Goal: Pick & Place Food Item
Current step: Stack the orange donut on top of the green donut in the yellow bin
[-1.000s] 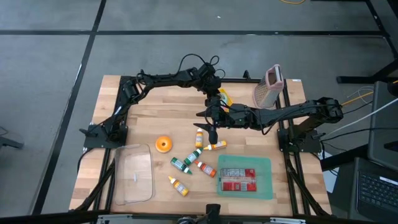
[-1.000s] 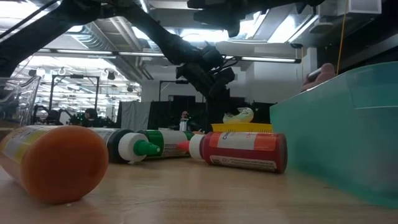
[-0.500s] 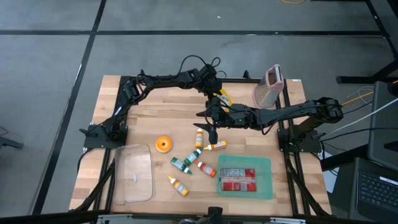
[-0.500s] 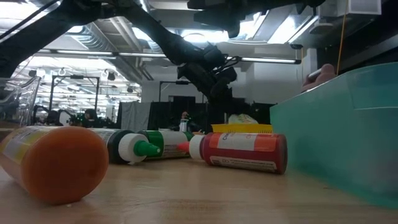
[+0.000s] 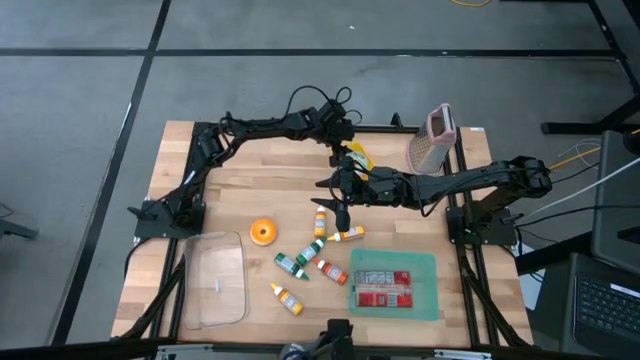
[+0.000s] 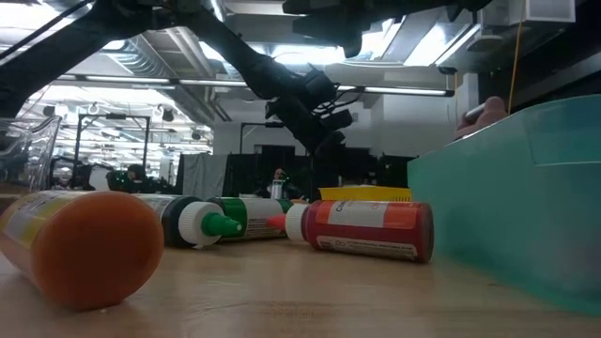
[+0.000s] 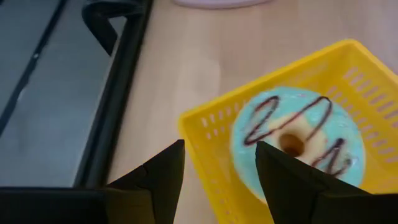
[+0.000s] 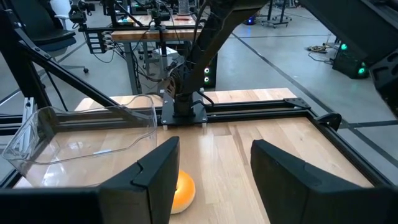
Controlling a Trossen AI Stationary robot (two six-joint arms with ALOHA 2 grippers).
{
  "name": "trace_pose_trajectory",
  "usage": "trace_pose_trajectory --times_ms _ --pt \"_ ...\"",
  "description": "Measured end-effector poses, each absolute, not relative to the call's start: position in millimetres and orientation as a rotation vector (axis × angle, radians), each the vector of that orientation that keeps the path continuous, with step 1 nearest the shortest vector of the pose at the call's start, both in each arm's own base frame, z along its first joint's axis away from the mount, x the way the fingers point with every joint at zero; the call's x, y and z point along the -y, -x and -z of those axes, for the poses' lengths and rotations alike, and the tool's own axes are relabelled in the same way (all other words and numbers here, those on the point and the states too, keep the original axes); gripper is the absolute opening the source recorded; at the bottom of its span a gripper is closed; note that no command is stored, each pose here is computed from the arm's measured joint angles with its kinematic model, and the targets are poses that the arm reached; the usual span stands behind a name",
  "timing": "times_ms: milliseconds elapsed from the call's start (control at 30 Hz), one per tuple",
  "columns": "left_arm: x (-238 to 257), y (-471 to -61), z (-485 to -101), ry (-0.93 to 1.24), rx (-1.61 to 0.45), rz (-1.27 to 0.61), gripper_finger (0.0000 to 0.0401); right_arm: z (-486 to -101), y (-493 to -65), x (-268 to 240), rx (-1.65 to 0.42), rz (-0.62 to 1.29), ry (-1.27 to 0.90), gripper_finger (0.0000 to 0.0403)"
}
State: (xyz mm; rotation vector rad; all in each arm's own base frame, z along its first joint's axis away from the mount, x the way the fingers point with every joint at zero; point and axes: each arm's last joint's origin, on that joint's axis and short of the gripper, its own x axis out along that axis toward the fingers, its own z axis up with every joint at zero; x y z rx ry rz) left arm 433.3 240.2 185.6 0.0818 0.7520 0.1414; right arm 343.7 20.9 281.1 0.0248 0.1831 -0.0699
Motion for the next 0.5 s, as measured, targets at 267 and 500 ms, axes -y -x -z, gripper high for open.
trace_pose_trajectory --times_ms 267,500 --pt "-241.9 -429.1 -204.6 -0.121 -0.717 -0.168 0.0193 -280.2 -343.5 -20.9 -0.193 0.069 -0.004 0.0196" --pt "-231.2 -391.7 -253.5 -0.104 -0.807 -0.102 0.0187 -278.9 -343.2 -20.8 -0.207 0.068 0.016 0.0196"
